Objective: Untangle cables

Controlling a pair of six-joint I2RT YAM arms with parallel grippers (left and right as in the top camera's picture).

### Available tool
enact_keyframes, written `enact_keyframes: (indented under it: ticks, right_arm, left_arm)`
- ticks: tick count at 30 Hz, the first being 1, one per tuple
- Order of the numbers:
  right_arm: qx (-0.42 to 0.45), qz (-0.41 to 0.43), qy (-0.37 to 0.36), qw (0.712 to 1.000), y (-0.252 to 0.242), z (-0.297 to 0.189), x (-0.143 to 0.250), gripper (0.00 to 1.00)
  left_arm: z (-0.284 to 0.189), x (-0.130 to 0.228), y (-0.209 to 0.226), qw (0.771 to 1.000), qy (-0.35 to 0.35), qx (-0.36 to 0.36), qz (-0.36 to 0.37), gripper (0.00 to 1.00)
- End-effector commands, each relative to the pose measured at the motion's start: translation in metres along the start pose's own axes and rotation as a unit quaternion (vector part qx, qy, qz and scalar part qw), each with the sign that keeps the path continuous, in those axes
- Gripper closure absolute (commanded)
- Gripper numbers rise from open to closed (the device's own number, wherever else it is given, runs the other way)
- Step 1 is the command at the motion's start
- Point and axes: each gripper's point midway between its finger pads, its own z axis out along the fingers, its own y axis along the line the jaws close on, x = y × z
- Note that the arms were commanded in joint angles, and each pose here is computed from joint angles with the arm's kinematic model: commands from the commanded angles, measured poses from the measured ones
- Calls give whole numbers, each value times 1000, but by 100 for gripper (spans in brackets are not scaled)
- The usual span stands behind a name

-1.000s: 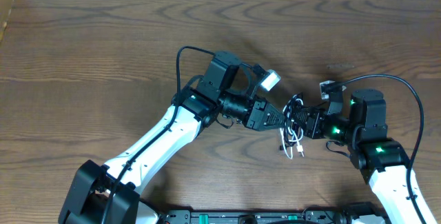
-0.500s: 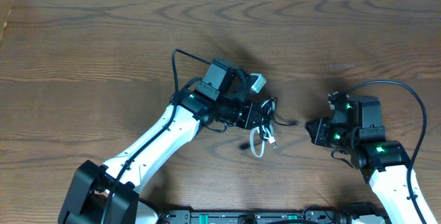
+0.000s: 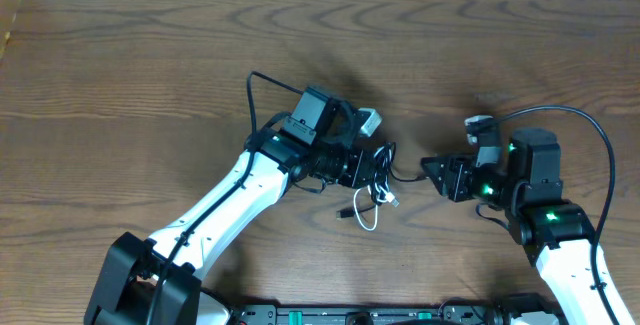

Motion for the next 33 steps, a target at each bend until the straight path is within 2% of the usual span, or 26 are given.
enact_keyframes:
  ticks: [1,8,17,26,33]
  right_arm:
    - [-68,42,8,997,26,-4,-3,55]
    - [-101,105,26,989,39,-6,0,58]
    - [-111,205,52,971,43,-7,6,75]
    - [-110,205,52,971,43,-7,6,75]
    - [-102,205,47,972,40,-7,5,84]
  left_arm:
    - [4,5,-14,999,9,9,45,93]
    - [18,19,-32,993,30,18,113,93]
    - [21,4,-39,989,-2,19,144,93]
    - [26,9,-50,988,4,32,154,93]
    - [35,22,-72,982,18,50,180,93]
